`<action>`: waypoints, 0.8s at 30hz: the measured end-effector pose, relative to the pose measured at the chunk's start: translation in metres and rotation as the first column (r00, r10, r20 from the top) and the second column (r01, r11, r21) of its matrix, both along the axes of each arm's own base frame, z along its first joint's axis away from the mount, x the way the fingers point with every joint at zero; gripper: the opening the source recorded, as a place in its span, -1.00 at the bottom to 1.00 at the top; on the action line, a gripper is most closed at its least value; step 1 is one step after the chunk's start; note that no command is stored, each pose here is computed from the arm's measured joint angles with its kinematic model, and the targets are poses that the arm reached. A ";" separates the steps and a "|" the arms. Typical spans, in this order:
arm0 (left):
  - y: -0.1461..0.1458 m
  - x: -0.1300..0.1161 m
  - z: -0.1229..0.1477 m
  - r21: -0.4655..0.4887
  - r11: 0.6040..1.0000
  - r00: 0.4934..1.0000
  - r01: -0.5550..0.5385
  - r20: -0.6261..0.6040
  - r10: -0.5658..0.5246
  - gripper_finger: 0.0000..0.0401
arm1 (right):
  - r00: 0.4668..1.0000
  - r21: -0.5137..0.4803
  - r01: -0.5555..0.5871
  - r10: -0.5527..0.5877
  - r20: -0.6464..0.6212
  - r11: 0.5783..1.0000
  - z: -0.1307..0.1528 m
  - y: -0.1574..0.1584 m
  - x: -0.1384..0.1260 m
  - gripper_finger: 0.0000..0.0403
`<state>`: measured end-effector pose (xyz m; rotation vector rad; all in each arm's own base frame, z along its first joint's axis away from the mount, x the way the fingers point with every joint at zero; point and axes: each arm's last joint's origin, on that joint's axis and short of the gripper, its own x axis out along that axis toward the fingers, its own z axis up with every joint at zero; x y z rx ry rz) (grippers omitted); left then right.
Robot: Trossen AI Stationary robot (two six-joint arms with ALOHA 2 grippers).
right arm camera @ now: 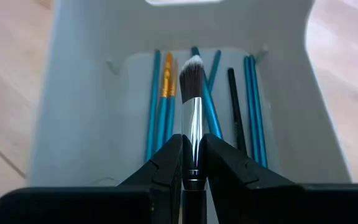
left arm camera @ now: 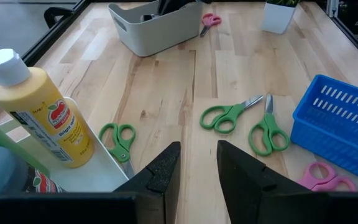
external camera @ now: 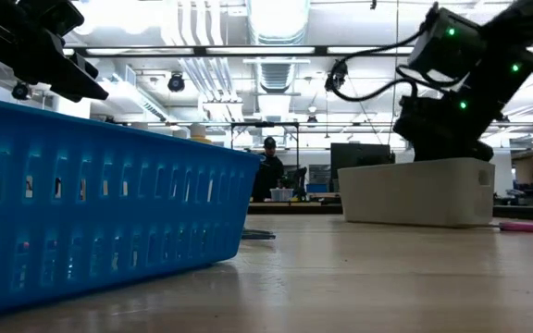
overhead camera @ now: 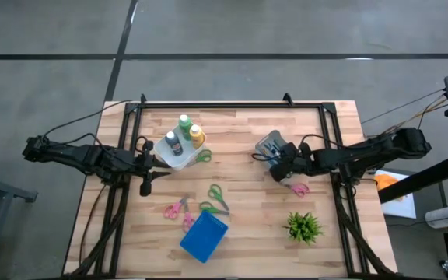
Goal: Pick & Place Paint Supplies
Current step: Put the black paintbrush into the gray bin
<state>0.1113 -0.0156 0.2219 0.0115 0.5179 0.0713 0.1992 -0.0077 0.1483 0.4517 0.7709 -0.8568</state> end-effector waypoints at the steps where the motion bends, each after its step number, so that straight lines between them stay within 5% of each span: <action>1: 0.000 0.000 0.000 0.000 1.000 1.000 0.000 0.000 0.000 -0.46 | 1.000 0.001 0.002 -0.002 0.002 1.000 -0.002 0.000 -0.001 -0.71; 24: 0.000 0.000 0.000 0.000 1.000 1.000 0.000 0.000 0.000 -0.46 | 0.996 -0.045 -0.069 0.072 0.054 0.997 0.000 -0.001 0.005 -0.71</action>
